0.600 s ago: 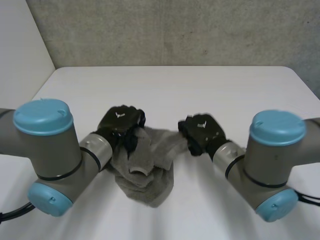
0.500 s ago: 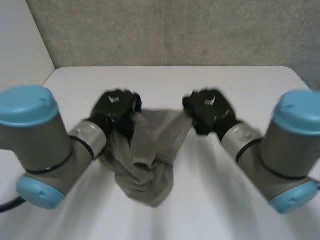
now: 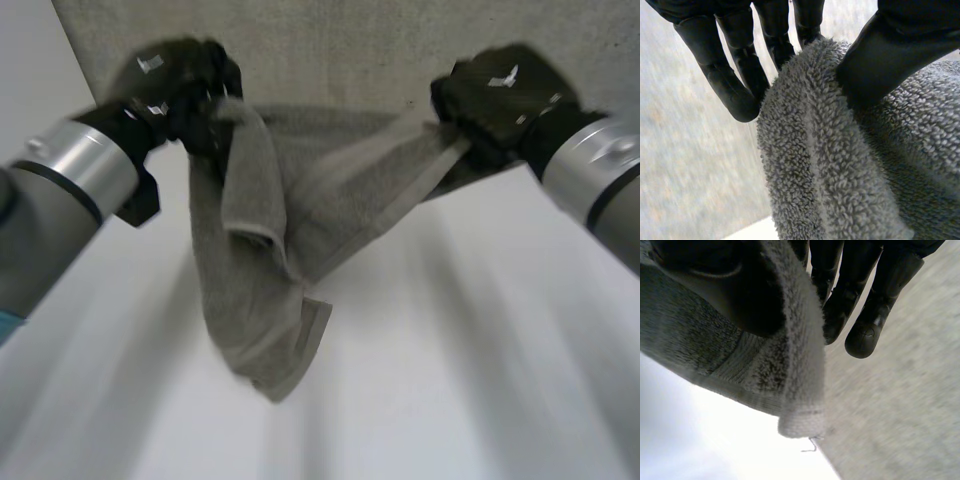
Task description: Fold the towel.
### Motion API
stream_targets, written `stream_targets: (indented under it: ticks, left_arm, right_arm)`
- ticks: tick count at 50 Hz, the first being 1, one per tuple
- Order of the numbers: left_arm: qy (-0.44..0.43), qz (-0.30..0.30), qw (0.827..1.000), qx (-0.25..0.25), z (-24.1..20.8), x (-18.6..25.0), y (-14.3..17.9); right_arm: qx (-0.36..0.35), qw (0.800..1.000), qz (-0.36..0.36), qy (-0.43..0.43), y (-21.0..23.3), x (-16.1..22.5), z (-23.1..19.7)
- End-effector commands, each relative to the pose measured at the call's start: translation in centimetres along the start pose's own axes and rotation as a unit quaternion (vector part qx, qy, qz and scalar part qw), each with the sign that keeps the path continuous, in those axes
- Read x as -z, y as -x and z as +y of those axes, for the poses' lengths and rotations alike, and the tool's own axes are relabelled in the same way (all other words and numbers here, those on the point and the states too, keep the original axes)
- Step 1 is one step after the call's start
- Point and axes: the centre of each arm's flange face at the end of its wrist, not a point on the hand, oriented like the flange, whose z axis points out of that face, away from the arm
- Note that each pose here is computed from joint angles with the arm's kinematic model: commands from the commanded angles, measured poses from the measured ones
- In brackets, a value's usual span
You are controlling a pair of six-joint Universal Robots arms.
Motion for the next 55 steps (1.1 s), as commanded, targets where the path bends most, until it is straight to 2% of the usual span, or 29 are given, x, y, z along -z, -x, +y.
stream_targets:
  ticks: [1,5,11,13,18,22,27,33,36,44,49,52,55]
  left_arm:
    - [0.097,0.002,0.995,0.014,8.2,-3.1,0.5]
    - [0.117,0.019,0.993,0.014,10.9,-4.7,-0.6]
    - [0.098,0.034,0.994,0.013,11.3,-6.1,-1.8]
    - [0.076,0.065,0.995,0.008,11.3,-6.4,-4.3]
    - [0.045,0.101,0.994,0.004,11.0,-6.1,-7.6]
    - [0.039,0.107,0.994,0.004,11.2,-5.9,-8.6]
    - [0.047,0.069,0.996,-0.018,11.8,-5.8,-8.1]
    - [0.051,0.057,0.996,-0.040,11.7,-5.4,-7.5]
    - [0.049,0.052,0.997,-0.042,10.6,-4.4,-7.1]
    - [0.056,0.043,0.997,-0.042,8.7,-1.0,-6.4]
    - [0.074,0.042,0.996,-0.042,8.4,1.7,-6.3]
    - [0.100,0.042,0.993,-0.041,9.2,3.7,-6.3]
    - [0.143,0.043,0.988,-0.040,11.2,6.1,-6.3]
  right_arm:
    - [-0.002,0.998,-0.031,0.060,1.9,-3.0,4.9]
    - [-0.005,0.996,-0.027,0.081,1.8,-4.7,7.1]
    - [0.013,0.996,0.020,0.088,0.0,-6.6,8.5]
    - [0.034,0.991,0.079,0.099,-2.8,-7.5,10.1]
    - [0.078,0.982,0.134,0.104,-4.9,-8.6,11.9]
    - [0.104,0.978,0.135,0.121,-4.8,-9.1,13.7]
    - [0.156,0.964,0.106,0.187,-3.8,-8.8,17.2]
    - [0.163,0.959,0.095,0.213,-3.0,-8.3,17.9]
    - [0.158,0.957,0.082,0.228,-2.5,-7.6,18.2]
    - [0.125,0.963,0.080,0.225,-3.5,-5.0,14.2]
    - [0.094,0.967,0.049,0.232,-3.2,-3.3,12.5]
    - [0.057,0.971,0.026,0.232,-2.8,-2.0,11.5]
    - [-0.024,0.976,-0.014,0.216,-1.2,-0.8,11.1]
